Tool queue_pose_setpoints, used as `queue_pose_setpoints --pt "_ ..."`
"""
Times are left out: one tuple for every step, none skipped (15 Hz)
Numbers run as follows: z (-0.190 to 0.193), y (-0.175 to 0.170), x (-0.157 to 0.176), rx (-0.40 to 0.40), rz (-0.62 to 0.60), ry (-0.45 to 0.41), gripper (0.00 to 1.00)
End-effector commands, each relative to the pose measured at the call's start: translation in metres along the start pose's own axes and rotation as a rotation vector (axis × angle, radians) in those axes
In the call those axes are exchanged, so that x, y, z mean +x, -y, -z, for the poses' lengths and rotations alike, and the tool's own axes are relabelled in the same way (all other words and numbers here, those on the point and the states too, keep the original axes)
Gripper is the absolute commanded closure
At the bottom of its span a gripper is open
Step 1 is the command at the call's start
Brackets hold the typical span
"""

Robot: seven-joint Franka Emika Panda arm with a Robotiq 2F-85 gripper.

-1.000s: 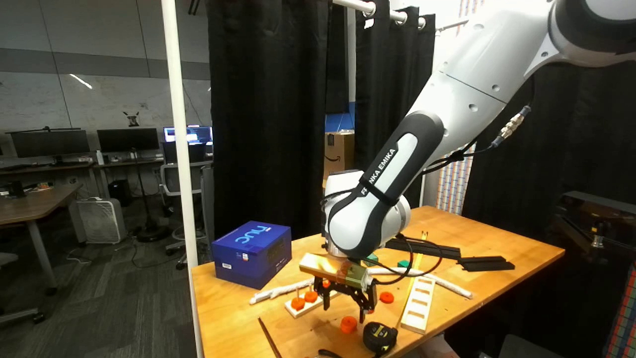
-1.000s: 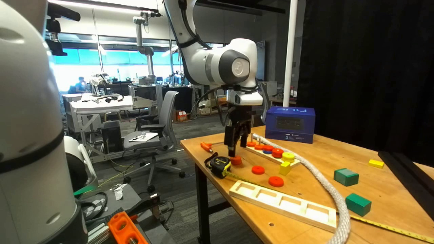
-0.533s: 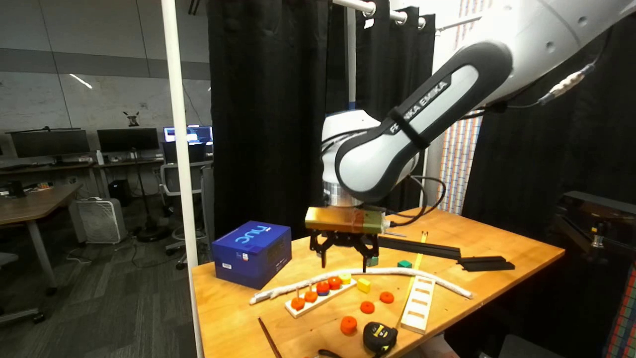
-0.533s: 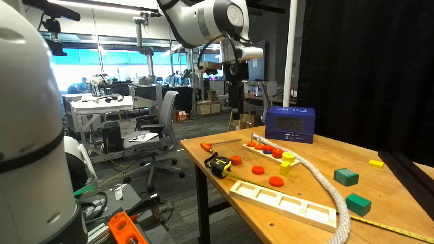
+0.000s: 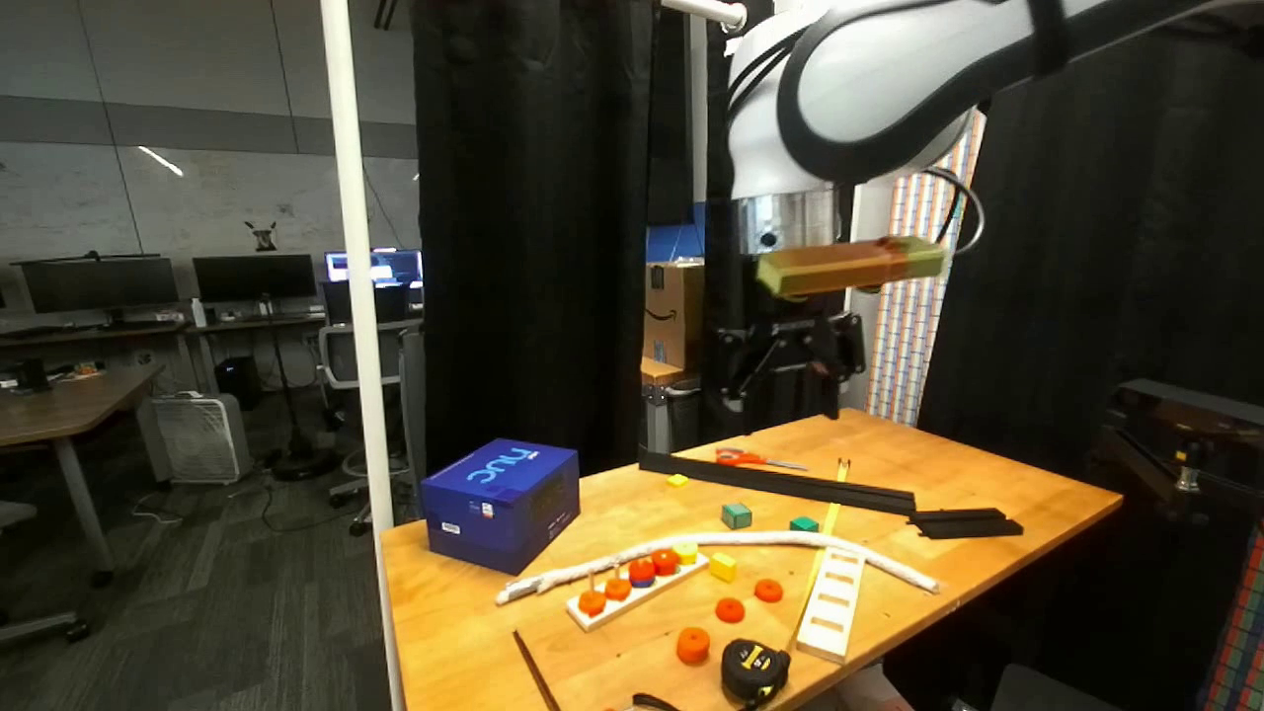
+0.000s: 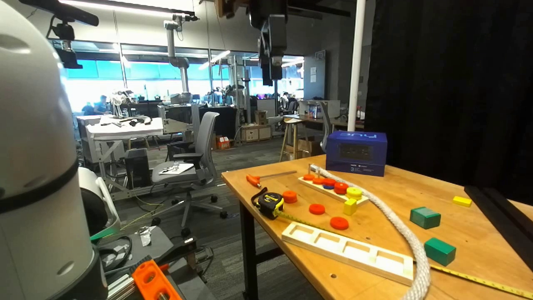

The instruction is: Pick up the orange objects and put them on the table

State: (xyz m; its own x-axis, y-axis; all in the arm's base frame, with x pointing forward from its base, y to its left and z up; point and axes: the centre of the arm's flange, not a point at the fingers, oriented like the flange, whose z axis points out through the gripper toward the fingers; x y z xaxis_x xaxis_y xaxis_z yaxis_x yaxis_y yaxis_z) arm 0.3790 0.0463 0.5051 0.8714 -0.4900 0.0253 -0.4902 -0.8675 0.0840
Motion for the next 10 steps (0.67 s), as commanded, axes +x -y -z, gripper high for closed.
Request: queue_pose_setpoints --pt "0.05 -0.076 -0.033 0.025 0.176 0.055 0.0" --pt "0.057 -0.092 -0.04 0.024 0.214 0.073 0.0" --pt "0.064 -0.107 -0.049 0.027 0.251 0.088 0.0" --pt "0.069 -0.118 -0.059 0.029 0.277 0.096 0.0" --pt "0.079 -0.127 -0.07 0.049 0.287 0.091 0.0" --pt "0.087 -0.133 -0.078 0.084 0.303 0.093 0.0" --pt "0.091 -0.134 -0.086 0.104 0.325 0.096 0.0" --pt "0.095 -0.135 -0.092 0.127 0.362 0.106 0.0" --pt "0.098 -0.136 -0.098 0.141 0.39 0.109 0.0" --pt "0.095 -0.137 -0.104 0.141 0.395 0.103 0.0"
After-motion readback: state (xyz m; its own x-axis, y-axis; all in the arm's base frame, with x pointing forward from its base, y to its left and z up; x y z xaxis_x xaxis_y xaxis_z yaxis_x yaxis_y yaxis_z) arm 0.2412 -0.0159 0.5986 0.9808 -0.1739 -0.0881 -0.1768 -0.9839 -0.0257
